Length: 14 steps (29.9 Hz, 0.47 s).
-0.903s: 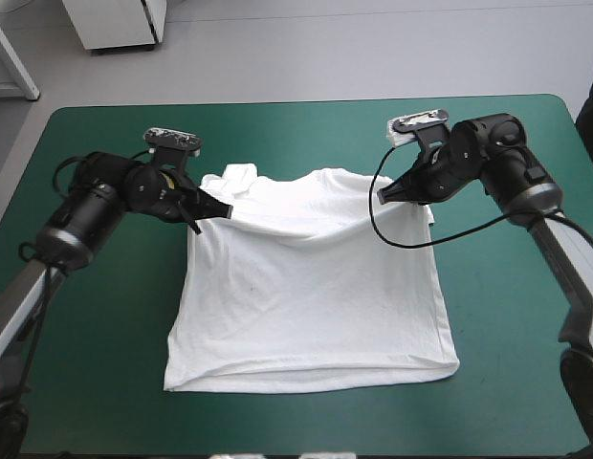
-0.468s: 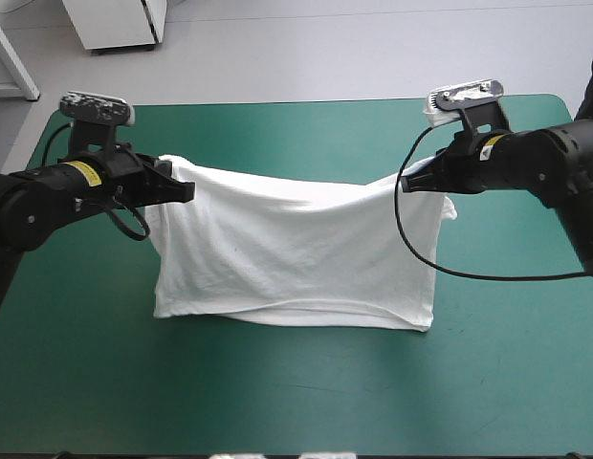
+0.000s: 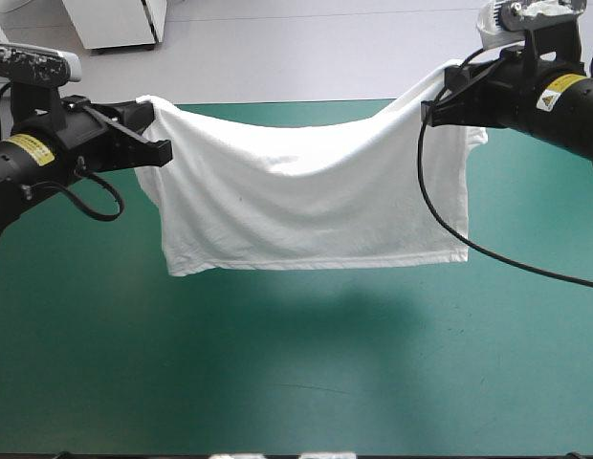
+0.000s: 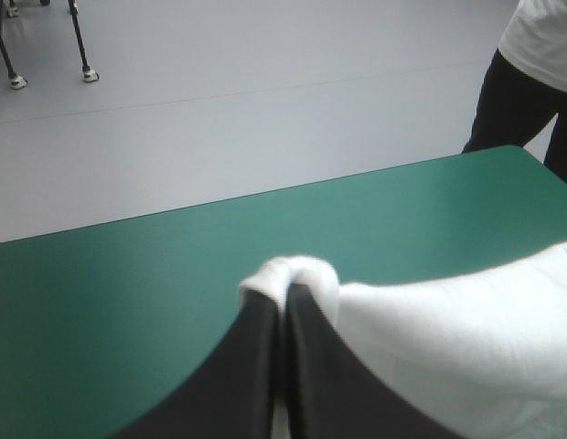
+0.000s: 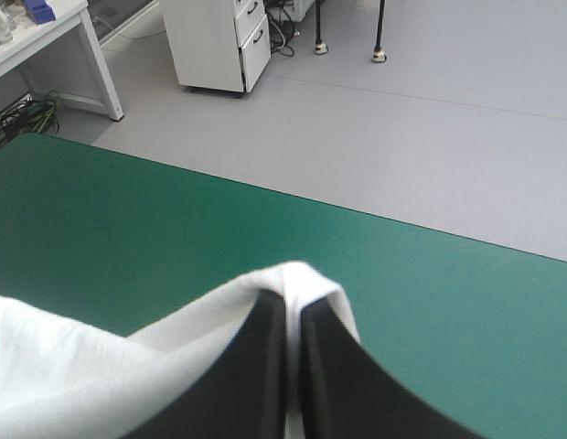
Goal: Fold the cloth
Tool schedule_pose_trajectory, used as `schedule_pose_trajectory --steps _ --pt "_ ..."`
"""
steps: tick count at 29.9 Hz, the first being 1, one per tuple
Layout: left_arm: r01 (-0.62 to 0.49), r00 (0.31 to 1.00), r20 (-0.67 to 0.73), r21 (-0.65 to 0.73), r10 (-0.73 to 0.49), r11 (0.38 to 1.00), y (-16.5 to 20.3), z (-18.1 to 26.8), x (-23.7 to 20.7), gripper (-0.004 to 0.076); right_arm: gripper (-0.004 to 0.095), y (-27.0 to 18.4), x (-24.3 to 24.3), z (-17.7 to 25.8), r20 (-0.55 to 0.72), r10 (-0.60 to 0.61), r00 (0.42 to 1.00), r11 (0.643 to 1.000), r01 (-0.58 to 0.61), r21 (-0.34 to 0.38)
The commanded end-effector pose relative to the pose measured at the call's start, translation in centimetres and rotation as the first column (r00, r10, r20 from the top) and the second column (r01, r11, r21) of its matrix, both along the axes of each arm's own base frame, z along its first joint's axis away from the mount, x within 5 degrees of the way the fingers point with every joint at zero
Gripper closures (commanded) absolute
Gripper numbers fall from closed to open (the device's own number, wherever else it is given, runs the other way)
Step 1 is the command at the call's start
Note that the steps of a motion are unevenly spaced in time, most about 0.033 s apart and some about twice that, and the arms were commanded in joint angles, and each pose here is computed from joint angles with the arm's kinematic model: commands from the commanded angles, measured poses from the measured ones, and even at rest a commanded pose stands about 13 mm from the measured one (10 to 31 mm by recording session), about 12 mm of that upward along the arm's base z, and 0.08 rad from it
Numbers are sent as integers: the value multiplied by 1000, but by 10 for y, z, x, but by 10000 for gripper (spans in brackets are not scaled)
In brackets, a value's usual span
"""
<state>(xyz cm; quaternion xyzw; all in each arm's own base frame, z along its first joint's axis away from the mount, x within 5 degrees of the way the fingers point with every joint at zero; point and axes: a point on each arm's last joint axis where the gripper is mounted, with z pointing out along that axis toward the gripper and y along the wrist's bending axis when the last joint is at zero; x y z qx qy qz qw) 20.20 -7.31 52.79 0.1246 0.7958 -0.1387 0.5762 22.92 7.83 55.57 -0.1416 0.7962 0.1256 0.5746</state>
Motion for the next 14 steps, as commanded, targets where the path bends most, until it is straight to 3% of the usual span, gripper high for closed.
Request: schedule_pose_trajectory --steps 1,10,14 --pt "-3 992 123 -71 11 997 -5 13 16 734 925 0 13 11 112 -28 993 999 25 30" --pt "-30 988 149 -92 43 995 -28 -14 101 734 925 2 107 -27 80 -111 991 994 111 7" --pt "-58 984 164 -105 75 993 -26 -8 133 734 925 -6 141 -29 95 -108 990 993 102 65"
